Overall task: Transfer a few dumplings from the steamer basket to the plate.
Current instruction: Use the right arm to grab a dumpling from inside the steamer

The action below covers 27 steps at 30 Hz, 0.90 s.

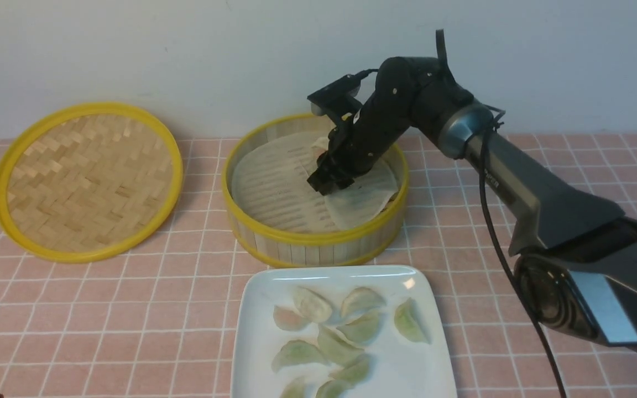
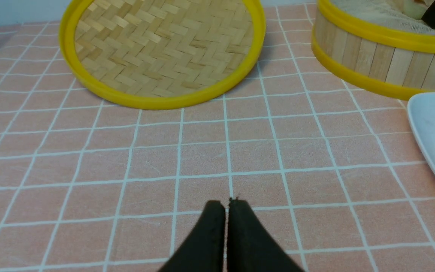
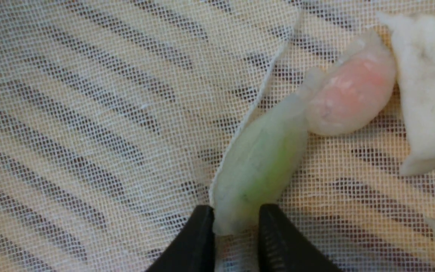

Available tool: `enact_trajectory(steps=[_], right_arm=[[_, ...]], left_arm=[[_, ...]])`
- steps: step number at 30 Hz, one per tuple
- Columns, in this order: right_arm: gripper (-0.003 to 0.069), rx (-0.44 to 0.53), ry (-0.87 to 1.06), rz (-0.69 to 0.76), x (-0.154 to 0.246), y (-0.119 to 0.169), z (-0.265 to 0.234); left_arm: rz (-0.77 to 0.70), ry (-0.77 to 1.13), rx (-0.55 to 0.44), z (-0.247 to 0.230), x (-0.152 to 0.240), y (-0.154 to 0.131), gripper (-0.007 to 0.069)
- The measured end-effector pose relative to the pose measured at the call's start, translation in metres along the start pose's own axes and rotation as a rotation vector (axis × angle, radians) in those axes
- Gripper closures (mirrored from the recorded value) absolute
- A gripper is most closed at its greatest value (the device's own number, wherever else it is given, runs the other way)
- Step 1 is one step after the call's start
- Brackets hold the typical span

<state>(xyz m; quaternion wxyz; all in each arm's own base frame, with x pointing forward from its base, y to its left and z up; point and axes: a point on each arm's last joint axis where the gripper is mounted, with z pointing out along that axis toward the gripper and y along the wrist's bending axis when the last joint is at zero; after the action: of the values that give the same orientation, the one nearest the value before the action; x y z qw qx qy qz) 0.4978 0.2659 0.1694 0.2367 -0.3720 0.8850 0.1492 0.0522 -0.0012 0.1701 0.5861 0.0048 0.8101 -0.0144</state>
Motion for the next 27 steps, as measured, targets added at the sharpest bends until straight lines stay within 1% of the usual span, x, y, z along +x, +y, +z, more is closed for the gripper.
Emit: enact_trajectory(steps=[6,10,14,17,19,22,24,25,26,27], right_arm=[[0.0518,0.003,-0.026,0.109,-0.007,0.002,-0.015],[0.0517,-0.008,-0.03,0.143,-0.008,0.003,-0.015],[0.0487,-0.022,-0.033,0.215,-0.008,0.004,-0.015],[0.0431,-0.023,-0.033,0.247,-0.008,0.005,-0.015],[0.0347,-0.023,-0.033,0.256,-0.008,0.005,-0.015],[0.0242,-0.012,-0.037,0.276,-0.01,0.004,-0.021],[0.0167,0.025,-0.053,0.27,-0.015,0.004,-0.035],[0.0141,0.063,-0.064,0.251,-0.019,0.003,-0.046],[0.0134,0.079,-0.071,0.243,-0.021,0.002,-0.052],[0.0126,0.124,-0.08,0.224,-0.024,0.0,-0.063]], left_arm=[[0.0,0.0,0.0,0.0,0.0,0.0,0.0631],[0.0,0.0,0.0,0.0,0.0,0.0,0.0631],[0.0,0.0,0.0,0.0,0.0,0.0,0.0631],[0.0,0.0,0.0,0.0,0.0,0.0,0.0631],[0.0,0.0,0.0,0.0,0.0,0.0,0.0631],[0.0,0.0,0.0,0.0,0.0,0.0,0.0631],[0.0,0.0,0.0,0.0,0.0,0.0,0.0631],[0.0,0.0,0.0,0.0,0.0,0.0,0.0631],[0.0,0.0,0.0,0.0,0.0,0.0,0.0631],[0.0,0.0,0.0,0.0,0.0,0.0,0.0631]])
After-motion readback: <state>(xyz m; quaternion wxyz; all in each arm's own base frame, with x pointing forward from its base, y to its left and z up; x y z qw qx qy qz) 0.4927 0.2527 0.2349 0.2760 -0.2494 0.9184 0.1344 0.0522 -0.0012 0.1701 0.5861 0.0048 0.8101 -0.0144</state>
